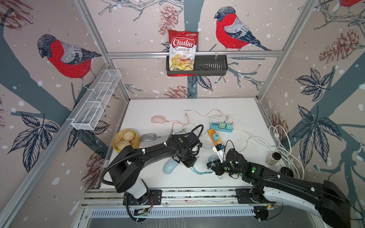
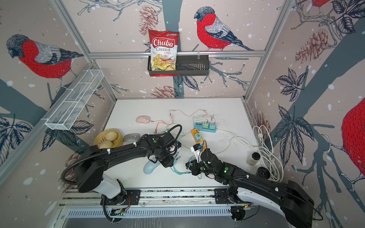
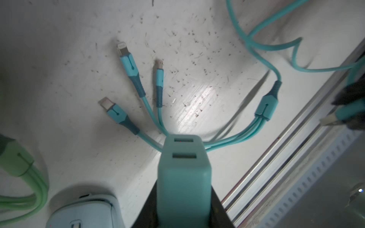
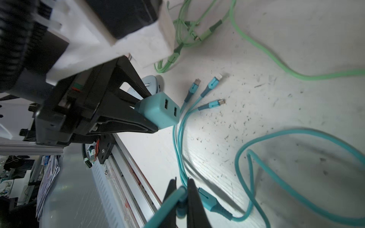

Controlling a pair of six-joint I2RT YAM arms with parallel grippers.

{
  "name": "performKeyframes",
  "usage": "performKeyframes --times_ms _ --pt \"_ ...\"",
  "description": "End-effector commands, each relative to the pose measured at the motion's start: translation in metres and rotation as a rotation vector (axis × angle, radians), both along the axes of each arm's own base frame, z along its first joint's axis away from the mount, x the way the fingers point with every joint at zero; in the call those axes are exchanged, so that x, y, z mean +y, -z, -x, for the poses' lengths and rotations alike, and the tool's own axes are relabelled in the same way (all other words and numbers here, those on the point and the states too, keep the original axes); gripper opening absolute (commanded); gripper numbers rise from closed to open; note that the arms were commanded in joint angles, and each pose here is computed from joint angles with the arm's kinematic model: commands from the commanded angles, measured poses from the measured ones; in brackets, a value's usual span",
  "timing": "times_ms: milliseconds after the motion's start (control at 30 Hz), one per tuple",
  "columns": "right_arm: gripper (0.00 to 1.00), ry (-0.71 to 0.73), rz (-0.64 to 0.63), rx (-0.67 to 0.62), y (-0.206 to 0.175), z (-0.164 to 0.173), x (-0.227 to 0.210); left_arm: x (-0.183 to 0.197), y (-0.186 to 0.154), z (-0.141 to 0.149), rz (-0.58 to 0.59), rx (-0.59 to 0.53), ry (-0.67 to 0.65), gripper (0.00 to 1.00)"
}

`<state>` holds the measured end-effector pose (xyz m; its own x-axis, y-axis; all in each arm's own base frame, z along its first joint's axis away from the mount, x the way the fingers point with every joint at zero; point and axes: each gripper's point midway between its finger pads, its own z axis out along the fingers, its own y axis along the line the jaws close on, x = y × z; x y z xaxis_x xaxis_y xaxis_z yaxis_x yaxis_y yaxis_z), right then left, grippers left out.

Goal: Unplug the wireless mouse
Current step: Place the power cord at the center of the board.

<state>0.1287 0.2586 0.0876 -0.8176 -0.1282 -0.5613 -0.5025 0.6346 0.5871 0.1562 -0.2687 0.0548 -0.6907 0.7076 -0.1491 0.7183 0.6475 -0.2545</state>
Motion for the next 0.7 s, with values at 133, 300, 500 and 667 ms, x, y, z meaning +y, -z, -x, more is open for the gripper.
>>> performKeyframes --times_ms 133,300,500,667 --pt "0.28 0.129 0.104 -0.017 0.012 -0.02 0.002 -0.007 0.004 0.014 0.02 0.084 -0.014 0.0" --pt "0.56 0.166 0.257 -0.065 0.008 -0.03 -0.009 0.009 0.01 0.011 -0.084 0.071 -0.114 0.0" --pt "0.55 0.173 0.392 -0.146 -0.014 -0.037 -0.021 0.044 0.016 0.009 -0.262 0.05 -0.283 0.0" --pt "0.54 0.224 0.381 -0.229 -0.043 -0.05 -0.033 0.059 0.014 0.012 -0.292 0.024 -0.333 0.08"
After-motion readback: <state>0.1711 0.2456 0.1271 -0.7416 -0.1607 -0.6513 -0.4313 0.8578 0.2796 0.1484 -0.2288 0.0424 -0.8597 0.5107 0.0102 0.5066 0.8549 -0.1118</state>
